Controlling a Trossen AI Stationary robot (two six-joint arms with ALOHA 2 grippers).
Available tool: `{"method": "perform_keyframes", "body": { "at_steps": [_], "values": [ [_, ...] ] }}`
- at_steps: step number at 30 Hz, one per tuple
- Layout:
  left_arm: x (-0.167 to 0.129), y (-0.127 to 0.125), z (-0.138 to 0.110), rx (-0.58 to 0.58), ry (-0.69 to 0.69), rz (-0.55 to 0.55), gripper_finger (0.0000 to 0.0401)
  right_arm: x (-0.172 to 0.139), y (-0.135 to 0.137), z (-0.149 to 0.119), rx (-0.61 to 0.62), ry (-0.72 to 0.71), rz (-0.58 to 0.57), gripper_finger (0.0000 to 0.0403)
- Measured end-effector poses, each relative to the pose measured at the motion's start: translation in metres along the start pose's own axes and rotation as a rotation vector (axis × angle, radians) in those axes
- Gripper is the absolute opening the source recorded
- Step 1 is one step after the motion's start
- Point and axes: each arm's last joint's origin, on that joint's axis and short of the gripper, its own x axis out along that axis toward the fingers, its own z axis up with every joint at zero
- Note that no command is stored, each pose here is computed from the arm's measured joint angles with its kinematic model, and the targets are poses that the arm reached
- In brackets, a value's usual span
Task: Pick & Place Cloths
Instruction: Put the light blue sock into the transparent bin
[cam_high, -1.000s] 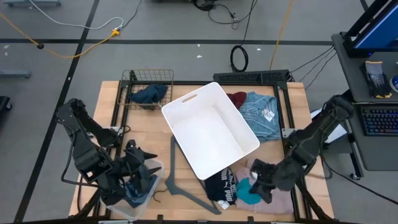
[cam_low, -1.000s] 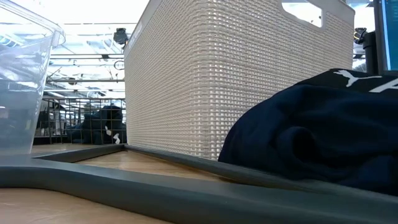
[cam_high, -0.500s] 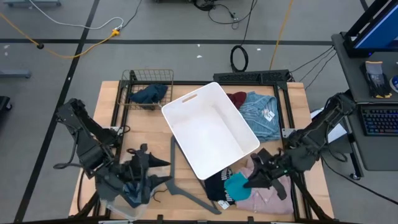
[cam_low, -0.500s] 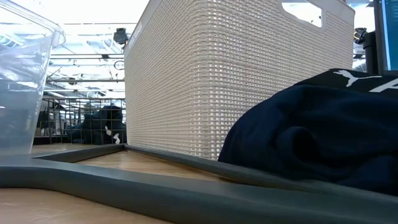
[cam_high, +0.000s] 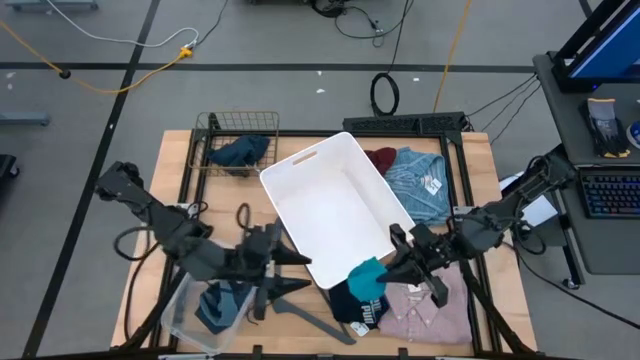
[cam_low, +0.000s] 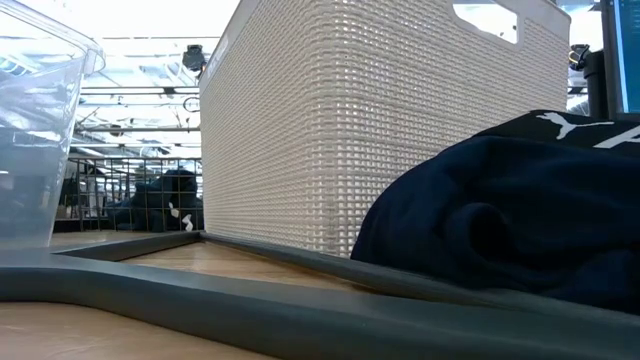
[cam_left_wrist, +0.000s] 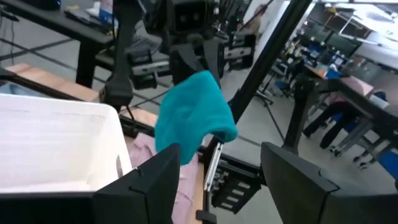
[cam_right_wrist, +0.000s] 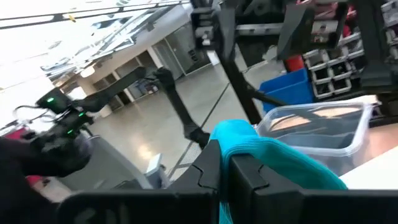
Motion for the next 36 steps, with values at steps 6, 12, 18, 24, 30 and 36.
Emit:
{"method": "perform_keyframes", "body": {
  "at_steps": [6,12,18,24,30,36],
  "values": [
    [0.03,0.012,-0.004,-0.006,-0.011,-0.024,0.0228,0.014,-0.013,-0.002,0.015,0.021,0.016,0.0],
    [0.055,0.025,-0.009,-0.02,-0.009,-0.064,0.0228,0.021,-0.026,-0.001,0.056,0.033,0.019,0.0],
    [0.074,0.037,-0.013,-0.05,0.008,-0.081,0.0228,0.026,-0.035,0.003,0.072,0.022,0.028,0.0],
    [0.08,0.044,-0.014,-0.064,0.021,-0.085,0.0228,0.026,-0.043,0.009,0.073,0.007,0.024,0.0],
    [0.081,0.048,-0.019,-0.086,0.077,-0.067,0.0226,0.026,-0.048,0.012,0.063,-0.007,0.007,0.0],
    [0.081,0.051,-0.023,-0.096,0.122,-0.047,0.0138,0.026,-0.051,0.014,0.061,-0.012,-0.002,0.0]
  ]
}}
